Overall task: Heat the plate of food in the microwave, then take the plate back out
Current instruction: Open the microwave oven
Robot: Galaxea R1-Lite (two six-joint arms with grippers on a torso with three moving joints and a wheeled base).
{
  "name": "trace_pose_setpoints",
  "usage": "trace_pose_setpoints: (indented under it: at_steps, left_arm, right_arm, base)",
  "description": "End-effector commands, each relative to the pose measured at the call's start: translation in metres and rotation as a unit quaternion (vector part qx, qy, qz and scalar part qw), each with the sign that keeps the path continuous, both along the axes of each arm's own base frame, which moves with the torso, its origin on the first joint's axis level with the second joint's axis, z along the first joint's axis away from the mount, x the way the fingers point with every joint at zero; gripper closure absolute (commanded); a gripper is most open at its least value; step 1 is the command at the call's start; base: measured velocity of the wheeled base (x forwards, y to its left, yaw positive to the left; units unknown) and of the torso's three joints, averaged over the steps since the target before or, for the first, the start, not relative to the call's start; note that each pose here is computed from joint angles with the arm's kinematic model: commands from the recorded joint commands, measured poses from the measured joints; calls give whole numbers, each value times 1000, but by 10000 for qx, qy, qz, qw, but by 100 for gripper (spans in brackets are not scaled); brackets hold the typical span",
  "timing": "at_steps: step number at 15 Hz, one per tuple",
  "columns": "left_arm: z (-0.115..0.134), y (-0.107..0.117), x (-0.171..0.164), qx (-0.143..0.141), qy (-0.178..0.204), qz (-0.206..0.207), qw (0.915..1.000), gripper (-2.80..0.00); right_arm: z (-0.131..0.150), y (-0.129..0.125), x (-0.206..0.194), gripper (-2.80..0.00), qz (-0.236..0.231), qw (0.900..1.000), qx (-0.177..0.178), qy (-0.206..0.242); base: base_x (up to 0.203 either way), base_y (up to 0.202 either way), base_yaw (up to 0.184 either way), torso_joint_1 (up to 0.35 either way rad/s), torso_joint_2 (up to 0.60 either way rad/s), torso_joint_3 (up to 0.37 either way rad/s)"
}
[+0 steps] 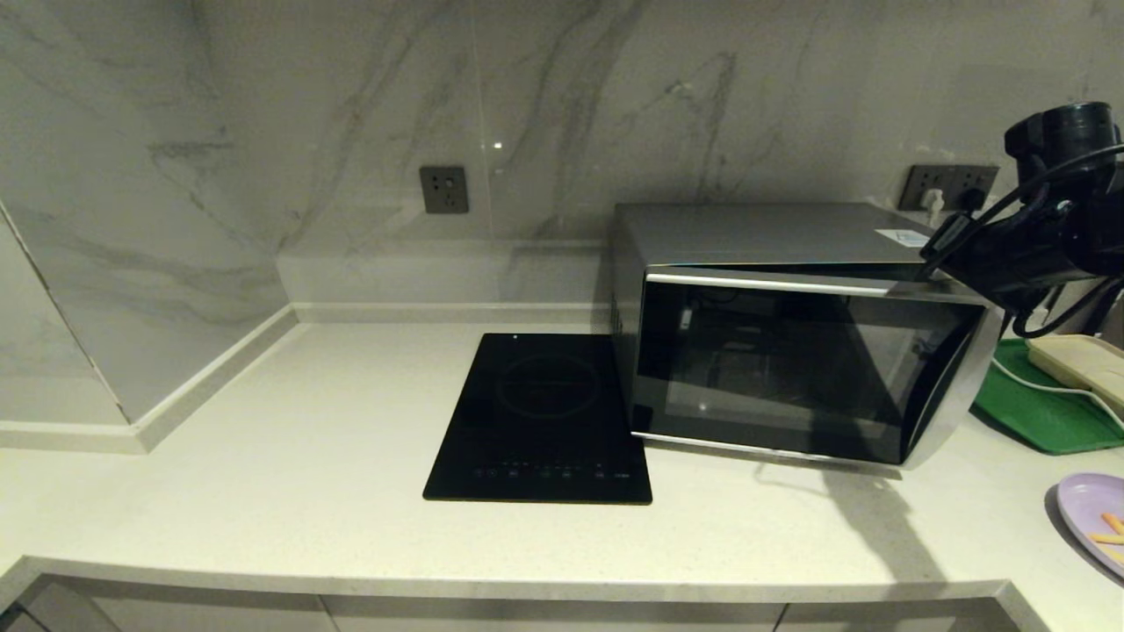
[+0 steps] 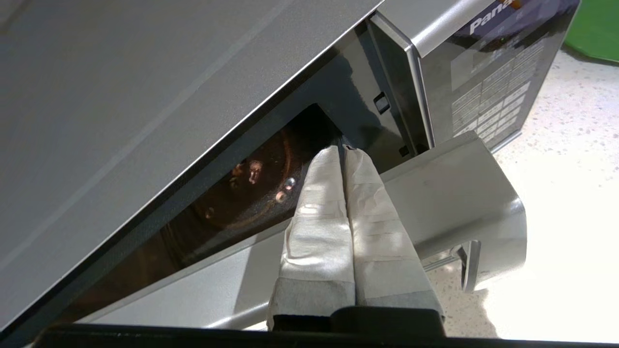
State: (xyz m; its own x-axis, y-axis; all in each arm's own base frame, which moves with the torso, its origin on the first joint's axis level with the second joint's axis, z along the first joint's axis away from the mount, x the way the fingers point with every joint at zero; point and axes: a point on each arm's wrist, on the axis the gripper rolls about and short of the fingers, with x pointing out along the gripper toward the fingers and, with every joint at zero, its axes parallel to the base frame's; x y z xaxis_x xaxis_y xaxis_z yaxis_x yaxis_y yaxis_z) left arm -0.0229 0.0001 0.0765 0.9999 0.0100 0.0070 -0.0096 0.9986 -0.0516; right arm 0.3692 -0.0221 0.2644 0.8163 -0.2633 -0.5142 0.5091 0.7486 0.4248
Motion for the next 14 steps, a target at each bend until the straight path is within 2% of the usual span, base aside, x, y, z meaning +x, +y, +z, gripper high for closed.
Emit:
trace_pose_setpoints:
  at_steps: [1, 4, 6, 8, 12, 14]
  left_arm:
    - [0, 0, 0, -3, -3, 4, 10000, 0]
    - [0, 0, 0, -3, -3, 4, 10000, 0]
    - [0, 0, 0, -8, -3, 9, 10000, 0]
    - [0, 0, 0, -3, -3, 4, 10000, 0]
    - [0, 0, 0, -3, -3, 4, 10000, 0]
    - [0, 0, 0, -3, -3, 4, 10000, 0]
  right_arm:
    - [-1, 0, -5, 0, 47, 10000, 59, 60]
    - [-1, 0, -14, 0, 82, 9998, 88, 135]
    - [3, 2, -27, 0, 261, 9993, 194, 167]
    - [5, 4, -43, 0, 392, 9981, 302, 380]
    - [18, 7, -77, 0, 689, 9962, 420, 333]
    - [26, 9, -101, 0, 965, 9927, 542, 480]
  base:
    - [0, 0, 0, 0, 0, 0]
    - [0, 0, 0, 0, 0, 0]
    - [0, 0, 0, 0, 0, 0]
    - [0, 0, 0, 0, 0, 0]
    - [0, 0, 0, 0, 0, 0]
    - [0, 0, 0, 0, 0, 0]
